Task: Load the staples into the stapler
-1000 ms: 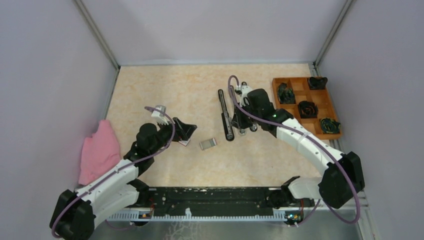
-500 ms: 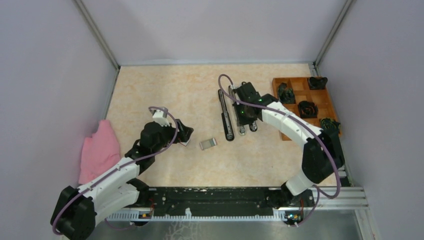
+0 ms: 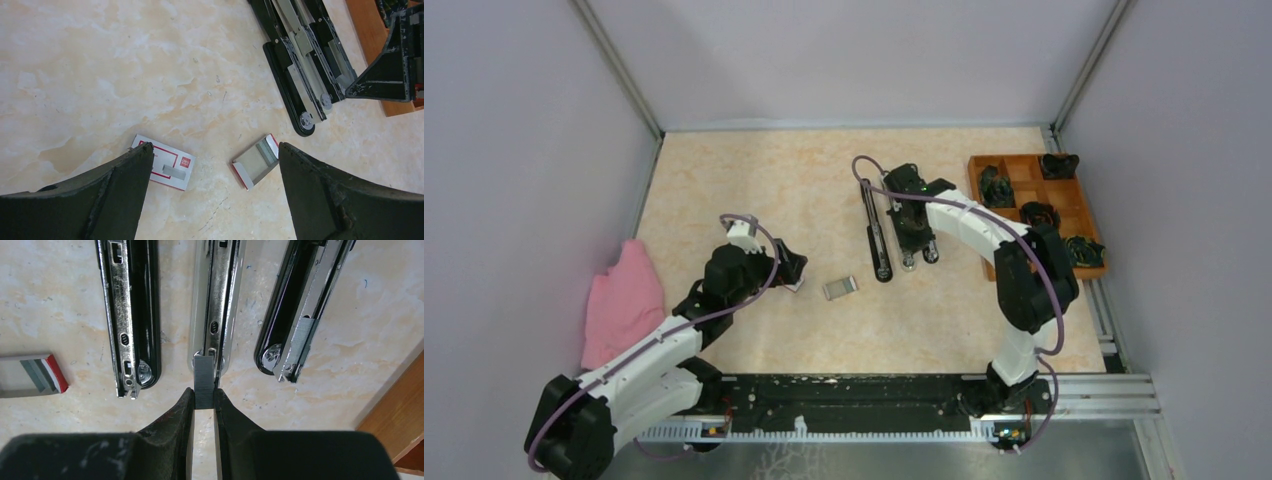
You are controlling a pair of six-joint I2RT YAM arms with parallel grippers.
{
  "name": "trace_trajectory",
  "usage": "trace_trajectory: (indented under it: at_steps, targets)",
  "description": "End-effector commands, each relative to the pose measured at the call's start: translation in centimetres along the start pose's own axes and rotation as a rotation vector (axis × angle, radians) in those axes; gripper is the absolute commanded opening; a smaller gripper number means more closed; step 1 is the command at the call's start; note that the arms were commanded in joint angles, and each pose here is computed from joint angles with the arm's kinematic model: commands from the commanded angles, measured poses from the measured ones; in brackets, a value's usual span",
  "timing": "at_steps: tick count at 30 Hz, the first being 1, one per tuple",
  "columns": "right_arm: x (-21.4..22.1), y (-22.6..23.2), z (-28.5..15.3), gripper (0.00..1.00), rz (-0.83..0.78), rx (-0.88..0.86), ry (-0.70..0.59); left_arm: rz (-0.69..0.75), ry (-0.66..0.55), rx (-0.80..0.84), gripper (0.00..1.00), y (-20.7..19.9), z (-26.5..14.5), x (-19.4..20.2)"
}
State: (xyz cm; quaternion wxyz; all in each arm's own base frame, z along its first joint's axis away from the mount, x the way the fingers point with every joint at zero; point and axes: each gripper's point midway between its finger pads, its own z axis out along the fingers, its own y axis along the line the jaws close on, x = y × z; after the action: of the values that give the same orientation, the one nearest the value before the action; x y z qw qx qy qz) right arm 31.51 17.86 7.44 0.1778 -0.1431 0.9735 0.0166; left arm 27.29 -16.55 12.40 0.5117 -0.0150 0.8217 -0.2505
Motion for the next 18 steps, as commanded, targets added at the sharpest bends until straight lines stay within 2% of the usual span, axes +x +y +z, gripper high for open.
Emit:
trace_trajectory:
  at_steps: [1,18]
  targets:
    - [-2.2,-0.8,-0.4,0.14,0.012,0.025,-0.044,0.01,-0.036,-0.003,0.99,-0.1,-0.1,-1.1]
    - [-2.9,-1.2,0.9,0.14,0.025,0.036,-0.018,0.008,-0.027,-0.005,0.99,0.0,0.1,-0.9]
